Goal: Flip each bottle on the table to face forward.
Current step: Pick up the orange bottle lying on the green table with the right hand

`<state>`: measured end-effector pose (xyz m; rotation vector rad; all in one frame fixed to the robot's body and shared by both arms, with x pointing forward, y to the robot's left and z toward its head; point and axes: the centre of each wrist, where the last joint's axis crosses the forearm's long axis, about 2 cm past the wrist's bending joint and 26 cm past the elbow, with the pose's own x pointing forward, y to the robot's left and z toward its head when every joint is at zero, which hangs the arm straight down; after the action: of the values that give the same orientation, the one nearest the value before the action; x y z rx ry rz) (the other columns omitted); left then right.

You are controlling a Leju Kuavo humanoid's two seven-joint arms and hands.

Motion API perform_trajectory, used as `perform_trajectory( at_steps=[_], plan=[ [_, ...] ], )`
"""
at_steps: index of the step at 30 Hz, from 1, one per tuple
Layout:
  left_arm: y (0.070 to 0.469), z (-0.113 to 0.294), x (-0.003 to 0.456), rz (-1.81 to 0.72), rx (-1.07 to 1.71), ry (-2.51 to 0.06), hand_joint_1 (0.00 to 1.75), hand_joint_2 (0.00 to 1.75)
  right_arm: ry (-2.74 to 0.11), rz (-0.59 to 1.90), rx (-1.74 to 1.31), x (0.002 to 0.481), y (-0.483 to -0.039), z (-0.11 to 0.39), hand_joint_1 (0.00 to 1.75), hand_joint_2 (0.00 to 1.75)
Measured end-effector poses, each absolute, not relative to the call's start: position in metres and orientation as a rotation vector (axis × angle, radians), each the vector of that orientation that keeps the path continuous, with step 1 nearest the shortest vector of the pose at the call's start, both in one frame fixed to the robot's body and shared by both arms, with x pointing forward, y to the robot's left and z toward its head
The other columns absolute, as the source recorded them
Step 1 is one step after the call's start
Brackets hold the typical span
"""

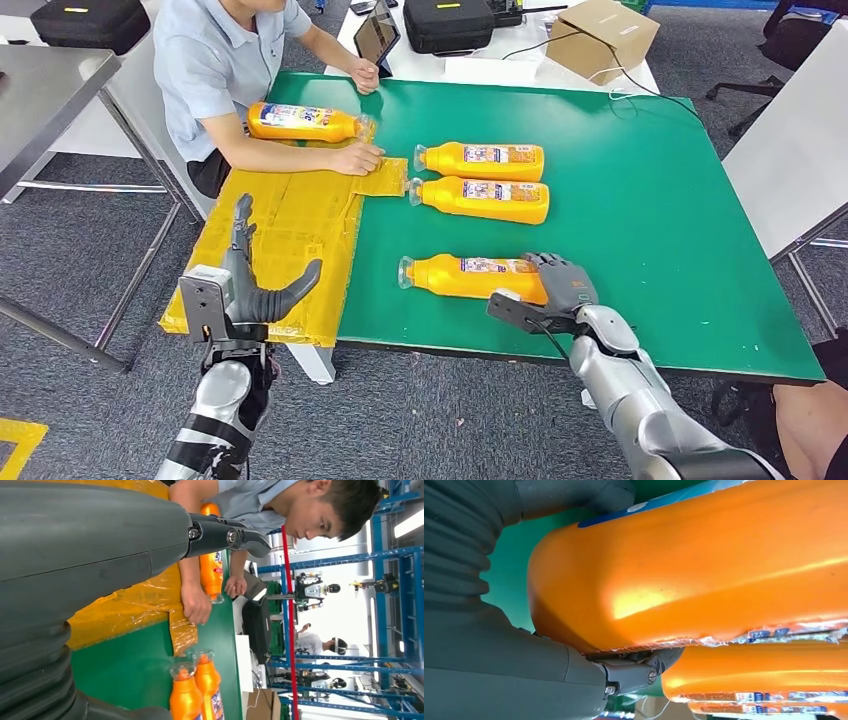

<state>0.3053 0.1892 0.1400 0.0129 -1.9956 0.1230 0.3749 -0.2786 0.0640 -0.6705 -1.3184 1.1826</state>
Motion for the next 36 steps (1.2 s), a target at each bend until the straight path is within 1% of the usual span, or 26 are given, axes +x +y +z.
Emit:
perform_trajectory(
  at_steps=[2, 4, 7, 15, 20, 23, 25, 28, 31, 33, 36],
  plan=[
    [0.189, 0.14, 0.305, 0.144, 0.037, -2.02, 0.0, 1.75, -1.368, 1.105, -0.584, 0.373, -0.28, 0.062, 1.75, 1.75],
    [0.191, 0.14, 0.305, 0.174, 0.083, -2.05, 0.0, 1.75, -1.414, 0.974, -0.489, 0.37, -0.279, 0.058, 1.75, 1.75],
    [0.193, 0.14, 0.305, 0.206, 0.134, -2.071, 0.0, 1.75, -1.434, 0.836, -0.424, 0.365, -0.274, 0.054, 1.75, 1.75],
    [0.195, 0.141, 0.305, 0.236, 0.153, -2.069, 0.0, 1.75, -1.446, 0.751, -0.393, 0.363, -0.269, 0.052, 1.75, 1.75],
    [0.2, 0.141, 0.304, 0.422, 0.146, -2.019, 0.0, 1.75, -1.514, 0.599, -0.318, 0.356, -0.263, 0.048, 1.75, 1.75],
    [0.204, 0.14, 0.301, 0.52, 0.099, -1.963, 0.0, 1.75, -1.561, 0.431, -0.254, 0.348, -0.257, 0.047, 1.75, 1.75],
    [0.204, 0.137, 0.297, 0.541, 0.055, -1.927, 0.0, 1.75, -1.599, 0.319, -0.23, 0.344, -0.254, 0.05, 1.75, 1.75],
    [0.2, 0.135, 0.292, 0.458, -0.057, -1.925, 0.0, 1.75, -1.657, 0.214, -0.207, 0.339, -0.251, 0.055, 1.75, 1.75],
    [0.186, 0.132, 0.284, 0.253, -0.254, -1.921, 0.0, 1.75, -1.73, 0.149, -0.15, 0.333, -0.244, 0.061, 1.75, 1.75],
    [0.173, 0.128, 0.276, 0.153, -0.375, -1.884, 0.0, 1.75, -1.783, 0.111, -0.104, 0.329, -0.234, 0.066, 1.75, 1.75],
    [0.155, 0.121, 0.264, 0.081, -0.491, -1.831, 0.0, 1.75, -1.842, 0.084, -0.043, 0.322, -0.214, 0.076, 1.75, 1.75]
  ],
)
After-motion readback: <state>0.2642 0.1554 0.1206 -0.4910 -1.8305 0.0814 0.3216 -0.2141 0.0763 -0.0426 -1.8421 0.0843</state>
